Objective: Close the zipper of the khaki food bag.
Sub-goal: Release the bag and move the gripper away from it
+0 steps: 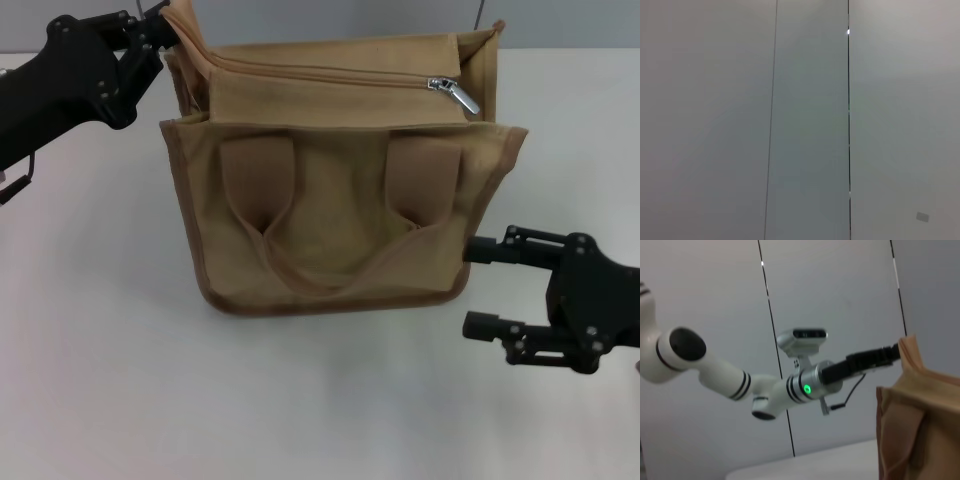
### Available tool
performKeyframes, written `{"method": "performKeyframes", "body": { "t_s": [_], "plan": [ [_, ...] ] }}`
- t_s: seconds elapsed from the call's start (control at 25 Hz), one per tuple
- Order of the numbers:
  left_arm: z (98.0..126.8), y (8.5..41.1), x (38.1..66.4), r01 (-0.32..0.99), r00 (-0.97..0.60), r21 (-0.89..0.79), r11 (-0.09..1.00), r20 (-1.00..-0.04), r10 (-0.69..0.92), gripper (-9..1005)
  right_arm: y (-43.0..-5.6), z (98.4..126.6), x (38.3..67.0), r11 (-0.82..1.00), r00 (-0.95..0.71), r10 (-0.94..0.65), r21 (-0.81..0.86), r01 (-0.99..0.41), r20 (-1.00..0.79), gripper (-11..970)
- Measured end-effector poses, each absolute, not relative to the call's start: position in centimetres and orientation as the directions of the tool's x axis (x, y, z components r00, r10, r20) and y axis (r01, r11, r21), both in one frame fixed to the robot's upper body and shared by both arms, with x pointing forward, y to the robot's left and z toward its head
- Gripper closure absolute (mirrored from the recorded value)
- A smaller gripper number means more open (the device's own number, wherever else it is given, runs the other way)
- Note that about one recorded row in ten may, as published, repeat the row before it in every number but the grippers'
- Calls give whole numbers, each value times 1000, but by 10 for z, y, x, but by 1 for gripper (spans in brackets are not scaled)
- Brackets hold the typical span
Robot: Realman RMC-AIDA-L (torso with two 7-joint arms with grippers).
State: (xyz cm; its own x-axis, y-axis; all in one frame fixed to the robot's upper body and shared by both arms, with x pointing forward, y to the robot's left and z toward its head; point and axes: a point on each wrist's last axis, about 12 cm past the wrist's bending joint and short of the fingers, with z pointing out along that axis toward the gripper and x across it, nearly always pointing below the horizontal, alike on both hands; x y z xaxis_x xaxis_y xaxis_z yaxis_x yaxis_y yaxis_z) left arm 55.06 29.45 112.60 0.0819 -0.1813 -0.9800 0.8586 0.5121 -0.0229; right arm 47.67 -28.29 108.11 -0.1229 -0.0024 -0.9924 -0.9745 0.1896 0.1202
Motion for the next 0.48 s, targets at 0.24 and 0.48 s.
{"method": "performKeyframes", "body": {
  "t_s": [0.24, 0.48],
  "plan": [
    [1125, 295, 550, 857, 71, -35, 515, -980, -185, 890, -282, 1075, 475, 194, -112, -34, 104, -975, -993, 228],
    [1122, 296, 550, 844, 45, -64, 532, -981, -190, 875, -282, 1073, 475, 199, -113, -46, 102, -975, -993, 227]
  ]
}}
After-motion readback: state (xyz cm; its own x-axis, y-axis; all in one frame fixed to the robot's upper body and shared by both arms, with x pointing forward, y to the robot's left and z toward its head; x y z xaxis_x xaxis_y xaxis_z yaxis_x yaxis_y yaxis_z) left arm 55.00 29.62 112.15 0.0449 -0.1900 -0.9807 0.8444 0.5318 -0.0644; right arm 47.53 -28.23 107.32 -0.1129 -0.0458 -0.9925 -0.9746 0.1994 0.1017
